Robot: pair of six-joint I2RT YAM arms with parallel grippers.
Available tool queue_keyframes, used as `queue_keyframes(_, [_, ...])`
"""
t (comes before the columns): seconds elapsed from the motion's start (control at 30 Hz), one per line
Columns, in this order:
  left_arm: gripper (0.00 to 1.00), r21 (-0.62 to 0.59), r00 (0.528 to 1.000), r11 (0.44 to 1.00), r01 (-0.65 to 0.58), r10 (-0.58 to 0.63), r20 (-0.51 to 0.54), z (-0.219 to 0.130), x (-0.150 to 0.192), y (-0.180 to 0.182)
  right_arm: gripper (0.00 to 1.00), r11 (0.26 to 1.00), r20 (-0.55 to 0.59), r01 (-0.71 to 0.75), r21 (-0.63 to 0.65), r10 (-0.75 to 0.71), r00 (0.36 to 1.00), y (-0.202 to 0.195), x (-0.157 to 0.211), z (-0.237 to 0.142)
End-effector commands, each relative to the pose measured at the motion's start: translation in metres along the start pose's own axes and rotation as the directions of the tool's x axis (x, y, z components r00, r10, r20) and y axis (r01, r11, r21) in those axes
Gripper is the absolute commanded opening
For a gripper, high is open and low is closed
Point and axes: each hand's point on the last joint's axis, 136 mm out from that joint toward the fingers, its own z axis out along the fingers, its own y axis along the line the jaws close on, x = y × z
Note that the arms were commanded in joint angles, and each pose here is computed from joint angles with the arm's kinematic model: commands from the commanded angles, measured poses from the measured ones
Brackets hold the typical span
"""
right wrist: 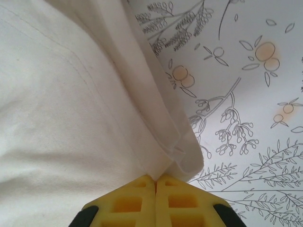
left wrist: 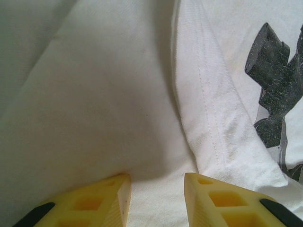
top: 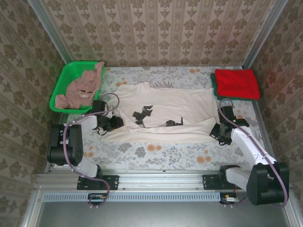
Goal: Fold and stack the t-shirts
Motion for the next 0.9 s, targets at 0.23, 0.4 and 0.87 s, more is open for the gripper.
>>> queue_keyframes(0.23, [0.37,-0.078,0.995,0.995,0.057,-0.063,-0.082,0.005,0.022,0.021,0.29,0.998,-0.009,0.002,0.063,-0.002,1.000,-0.007,0.003,0.009])
queue_keyframes(0.4, [0.37,-0.076,0.995,0.996,0.056,-0.062,-0.082,0.004,0.022,0.020,0.30,0.995,-0.041,0.017,0.101,-0.013,0.999,-0.005,-0.003,0.025])
queue_keyframes(0.87, [0.36,-0.072,0.995,0.996,0.047,-0.052,-0.080,0.003,0.019,0.019,0.16,0.993,-0.006,-0.003,0.117,0.004,1.000,-0.012,-0.009,0.024])
